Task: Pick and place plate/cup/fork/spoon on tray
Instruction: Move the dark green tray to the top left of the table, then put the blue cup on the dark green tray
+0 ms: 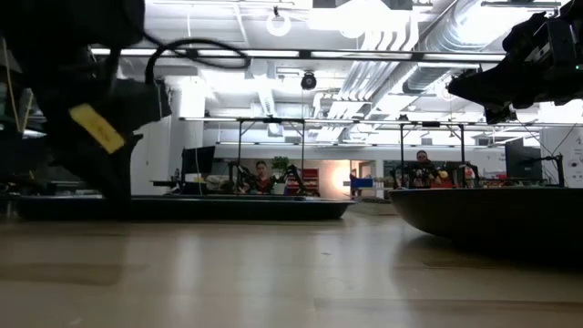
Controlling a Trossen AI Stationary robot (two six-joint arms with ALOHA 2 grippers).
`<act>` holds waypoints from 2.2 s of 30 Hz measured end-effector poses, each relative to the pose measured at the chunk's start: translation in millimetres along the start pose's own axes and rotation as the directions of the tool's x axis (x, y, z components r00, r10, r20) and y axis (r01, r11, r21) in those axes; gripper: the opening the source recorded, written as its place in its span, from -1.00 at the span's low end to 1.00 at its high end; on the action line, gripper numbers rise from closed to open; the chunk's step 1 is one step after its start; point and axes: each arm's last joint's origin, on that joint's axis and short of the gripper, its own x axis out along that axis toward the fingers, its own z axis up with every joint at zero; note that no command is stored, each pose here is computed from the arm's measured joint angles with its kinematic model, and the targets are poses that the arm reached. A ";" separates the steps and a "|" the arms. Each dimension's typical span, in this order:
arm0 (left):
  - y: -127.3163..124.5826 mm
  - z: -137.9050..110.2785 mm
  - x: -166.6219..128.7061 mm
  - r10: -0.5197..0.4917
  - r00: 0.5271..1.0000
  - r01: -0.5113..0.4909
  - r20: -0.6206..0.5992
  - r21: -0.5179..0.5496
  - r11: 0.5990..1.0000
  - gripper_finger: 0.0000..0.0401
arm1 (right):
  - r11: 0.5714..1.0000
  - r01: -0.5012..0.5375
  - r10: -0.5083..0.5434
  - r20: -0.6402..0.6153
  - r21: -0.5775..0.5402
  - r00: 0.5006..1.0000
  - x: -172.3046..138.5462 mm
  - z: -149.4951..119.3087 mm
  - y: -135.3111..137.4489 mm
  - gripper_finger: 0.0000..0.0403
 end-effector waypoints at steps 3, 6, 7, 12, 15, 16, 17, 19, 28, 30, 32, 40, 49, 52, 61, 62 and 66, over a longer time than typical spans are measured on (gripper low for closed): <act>8.2 -3.7 4.3 0.028 0.998 -0.030 -0.051 -0.029 0.999 -1.00 | 1.000 0.000 0.000 0.000 0.000 1.000 0.0 0.0 0.0 -1.00; 15.0 -7.4 7.9 0.033 0.994 -0.040 -0.101 -0.066 0.997 -1.00 | 1.000 0.000 0.000 0.000 0.000 1.000 0.0 0.0 0.0 -1.00; 16.8 -8.4 8.8 0.032 0.993 -0.041 -0.113 -0.076 0.996 -1.00 | 1.000 0.000 0.000 0.000 0.000 1.000 0.0 0.0 0.0 -1.00; 22.8 -10.0 11.1 0.022 0.989 -0.038 -0.144 -0.111 0.993 -1.00 | 1.000 0.000 0.000 0.000 0.000 1.000 0.0 0.0 0.0 -1.00; 24.9 -9.5 10.8 0.025 0.989 -0.043 -0.149 -0.115 0.992 -1.00 | 1.000 0.000 0.000 0.000 0.000 1.000 0.0 0.0 0.0 -1.00; 25.7 -8.9 10.0 0.028 0.988 -0.046 -0.152 -0.118 0.992 -1.00 | 1.000 0.000 0.000 0.000 0.000 1.000 0.0 0.0 0.0 -1.00; 27.2 -8.5 8.6 0.046 0.986 -0.065 -0.160 -0.115 0.991 -1.00 | 1.000 0.000 0.000 0.000 0.000 1.000 0.0 0.0 0.0 -1.00; 31.3 -6.7 3.7 0.057 0.982 -0.077 -0.180 -0.110 0.991 -1.00 | 1.000 0.000 0.000 0.000 0.000 1.000 0.0 0.0 0.0 -1.00; 52.6 8.0 -38.6 0.023 0.996 -0.038 -0.085 -0.181 0.983 -1.00 | 1.000 0.000 0.000 0.000 0.000 1.000 0.0 0.0 0.0 -1.00; 56.6 8.4 -49.1 0.029 0.999 -0.024 0.019 -0.229 0.973 -1.00 | 1.000 0.000 0.000 0.000 0.000 1.000 0.0 0.0 0.0 -1.00; 60.4 6.7 -57.5 0.041 0.988 0.001 0.150 -0.271 0.962 -1.00 | 1.000 0.000 0.000 0.000 0.000 1.000 0.0 0.0 0.0 -1.00; 75.0 -12.0 -55.8 0.071 0.707 0.236 0.704 -0.329 0.914 -1.00 | 1.000 0.000 0.000 0.000 0.000 1.000 0.0 0.0 0.0 -1.00; 110.7 -38.2 -17.9 0.144 0.387 0.437 0.911 -0.318 0.841 -1.00 | 1.000 0.009 -0.009 0.001 -0.030 1.000 0.0 0.0 -0.2 -1.00; 112.1 -39.6 -16.5 0.125 0.363 0.463 0.923 -0.295 0.836 -1.00 | 0.999 0.008 -0.008 0.001 0.043 1.000 0.0 0.0 -0.2 -1.00; 106.2 -37.4 -21.4 0.106 0.343 0.407 0.933 -0.250 0.879 -1.00 | 0.960 0.114 -0.200 0.344 0.255 0.917 -6.5 33.5 -3.7 -1.00; 107.0 -37.8 -21.4 0.118 0.347 0.394 0.930 -0.259 0.882 -1.00 | 0.965 0.098 -0.188 0.379 0.244 0.906 -7.7 37.2 -3.2 -1.00; 112.4 -40.4 -21.5 0.158 0.353 0.354 0.922 -0.288 0.890 -1.00 | 0.984 0.004 -0.089 0.463 0.180 0.882 -8.8 45.9 0.4 -1.00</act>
